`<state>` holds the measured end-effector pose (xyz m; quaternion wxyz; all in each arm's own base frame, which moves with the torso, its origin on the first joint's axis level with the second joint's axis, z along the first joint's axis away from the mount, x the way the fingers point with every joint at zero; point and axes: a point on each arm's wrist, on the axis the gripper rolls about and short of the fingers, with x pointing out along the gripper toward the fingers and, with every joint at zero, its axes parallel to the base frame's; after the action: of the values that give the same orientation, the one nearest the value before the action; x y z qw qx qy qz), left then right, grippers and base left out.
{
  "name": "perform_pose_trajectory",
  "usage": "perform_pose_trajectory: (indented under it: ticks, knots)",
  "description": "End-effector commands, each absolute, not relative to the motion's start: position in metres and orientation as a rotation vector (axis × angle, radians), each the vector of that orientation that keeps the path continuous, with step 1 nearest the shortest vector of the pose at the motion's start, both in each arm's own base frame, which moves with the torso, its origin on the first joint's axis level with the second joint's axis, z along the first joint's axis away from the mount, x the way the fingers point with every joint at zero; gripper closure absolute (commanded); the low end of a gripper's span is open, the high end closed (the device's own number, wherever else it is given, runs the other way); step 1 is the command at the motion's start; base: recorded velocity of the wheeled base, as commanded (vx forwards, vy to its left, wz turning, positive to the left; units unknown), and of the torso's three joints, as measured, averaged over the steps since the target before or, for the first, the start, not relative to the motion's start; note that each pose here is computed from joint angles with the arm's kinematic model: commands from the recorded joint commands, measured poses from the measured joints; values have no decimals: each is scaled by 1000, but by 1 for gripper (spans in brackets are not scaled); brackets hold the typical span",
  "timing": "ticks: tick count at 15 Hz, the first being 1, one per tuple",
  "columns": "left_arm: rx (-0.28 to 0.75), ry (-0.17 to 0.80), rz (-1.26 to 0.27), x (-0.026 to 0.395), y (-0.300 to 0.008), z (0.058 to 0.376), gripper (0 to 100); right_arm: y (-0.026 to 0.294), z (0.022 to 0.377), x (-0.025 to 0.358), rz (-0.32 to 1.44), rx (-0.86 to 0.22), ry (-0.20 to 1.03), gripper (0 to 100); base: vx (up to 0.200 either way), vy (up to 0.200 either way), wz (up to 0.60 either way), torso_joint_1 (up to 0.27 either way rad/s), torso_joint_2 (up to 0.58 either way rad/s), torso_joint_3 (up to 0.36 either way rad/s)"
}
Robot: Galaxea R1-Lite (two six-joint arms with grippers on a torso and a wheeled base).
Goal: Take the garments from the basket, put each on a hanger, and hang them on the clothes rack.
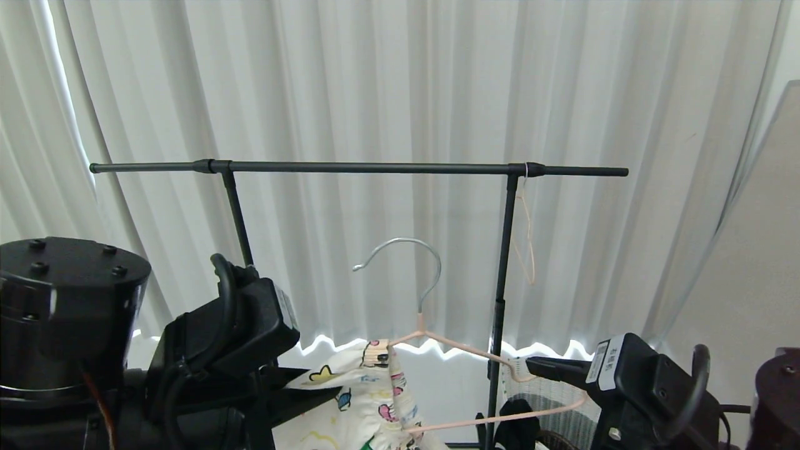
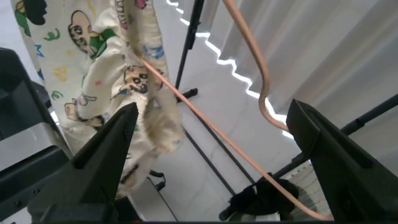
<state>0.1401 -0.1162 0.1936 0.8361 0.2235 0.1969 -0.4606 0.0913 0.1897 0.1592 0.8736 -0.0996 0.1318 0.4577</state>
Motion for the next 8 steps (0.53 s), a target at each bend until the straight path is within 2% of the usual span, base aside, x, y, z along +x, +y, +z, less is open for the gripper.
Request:
perform_pose_trajectory:
  ticks: [1, 4, 8]
  knots:
    - [463, 395, -913, 147, -112, 186, 100, 187, 158, 96, 930, -196, 289, 0, 0, 0, 0, 0, 0, 0]
    - [445, 324, -870, 153, -109, 190, 100, 190, 152, 104, 890, -132, 351, 0, 0, 0, 0, 0, 0, 0]
    - [470, 344, -779, 154, -105, 186, 100, 188, 154, 119, 818, -81, 358, 0, 0, 0, 0, 0, 0, 0]
